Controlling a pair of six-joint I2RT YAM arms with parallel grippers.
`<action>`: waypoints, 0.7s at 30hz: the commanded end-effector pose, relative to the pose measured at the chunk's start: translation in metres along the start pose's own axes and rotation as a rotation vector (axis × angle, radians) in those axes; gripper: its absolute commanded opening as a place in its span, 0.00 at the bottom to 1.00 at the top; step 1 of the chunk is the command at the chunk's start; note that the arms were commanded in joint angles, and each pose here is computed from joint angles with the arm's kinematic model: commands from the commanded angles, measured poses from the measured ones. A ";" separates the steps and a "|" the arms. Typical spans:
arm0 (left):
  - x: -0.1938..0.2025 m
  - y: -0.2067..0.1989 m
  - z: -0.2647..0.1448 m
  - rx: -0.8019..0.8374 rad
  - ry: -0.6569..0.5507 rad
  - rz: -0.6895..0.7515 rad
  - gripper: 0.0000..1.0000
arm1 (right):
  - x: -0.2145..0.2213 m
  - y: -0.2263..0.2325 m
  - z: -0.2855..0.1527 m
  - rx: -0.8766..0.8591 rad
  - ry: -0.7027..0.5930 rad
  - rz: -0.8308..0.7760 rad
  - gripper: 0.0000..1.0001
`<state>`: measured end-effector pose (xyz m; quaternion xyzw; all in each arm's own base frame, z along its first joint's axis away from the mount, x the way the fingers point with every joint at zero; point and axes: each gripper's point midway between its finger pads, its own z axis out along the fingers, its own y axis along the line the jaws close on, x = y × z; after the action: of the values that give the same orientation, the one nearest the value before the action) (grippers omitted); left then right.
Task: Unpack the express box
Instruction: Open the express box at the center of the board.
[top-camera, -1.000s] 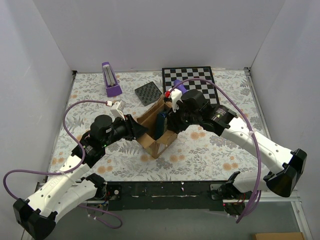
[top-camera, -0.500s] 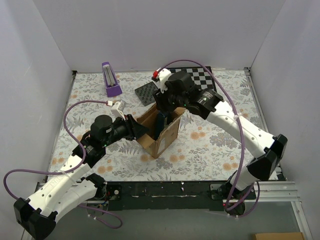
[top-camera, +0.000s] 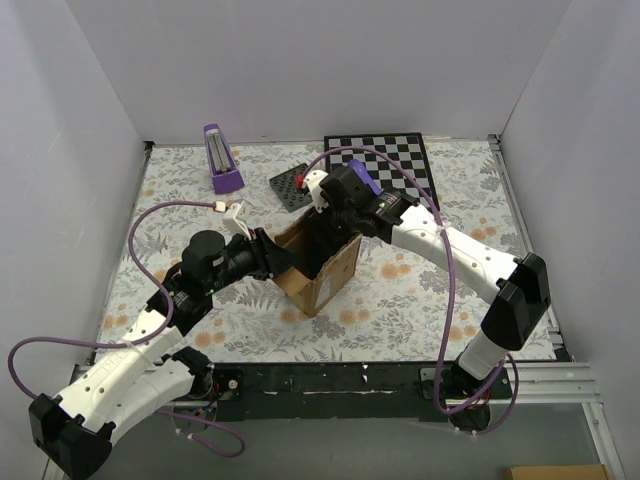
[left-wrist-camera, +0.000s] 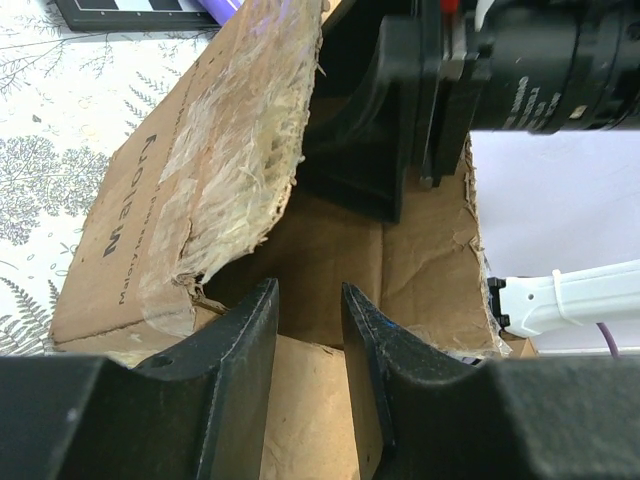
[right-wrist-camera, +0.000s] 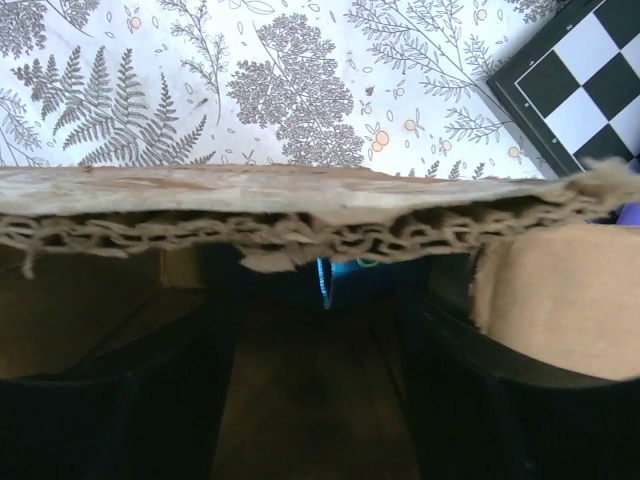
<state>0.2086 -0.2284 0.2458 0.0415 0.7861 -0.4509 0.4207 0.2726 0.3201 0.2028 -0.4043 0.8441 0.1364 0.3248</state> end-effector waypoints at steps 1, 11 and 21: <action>0.017 0.014 0.002 -0.045 0.059 -0.018 0.32 | 0.005 -0.007 -0.012 0.036 -0.014 -0.011 0.78; 0.019 0.016 0.005 -0.047 0.066 -0.023 0.32 | 0.010 0.008 -0.007 -0.048 -0.007 -0.014 0.73; 0.021 0.016 0.005 -0.046 0.072 -0.027 0.32 | -0.013 0.043 -0.029 -0.245 -0.120 0.003 0.67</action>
<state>0.2115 -0.2316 0.2458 0.0395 0.7849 -0.4548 0.4189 0.2466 0.3251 0.1957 -0.4256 0.8334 0.1912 0.2961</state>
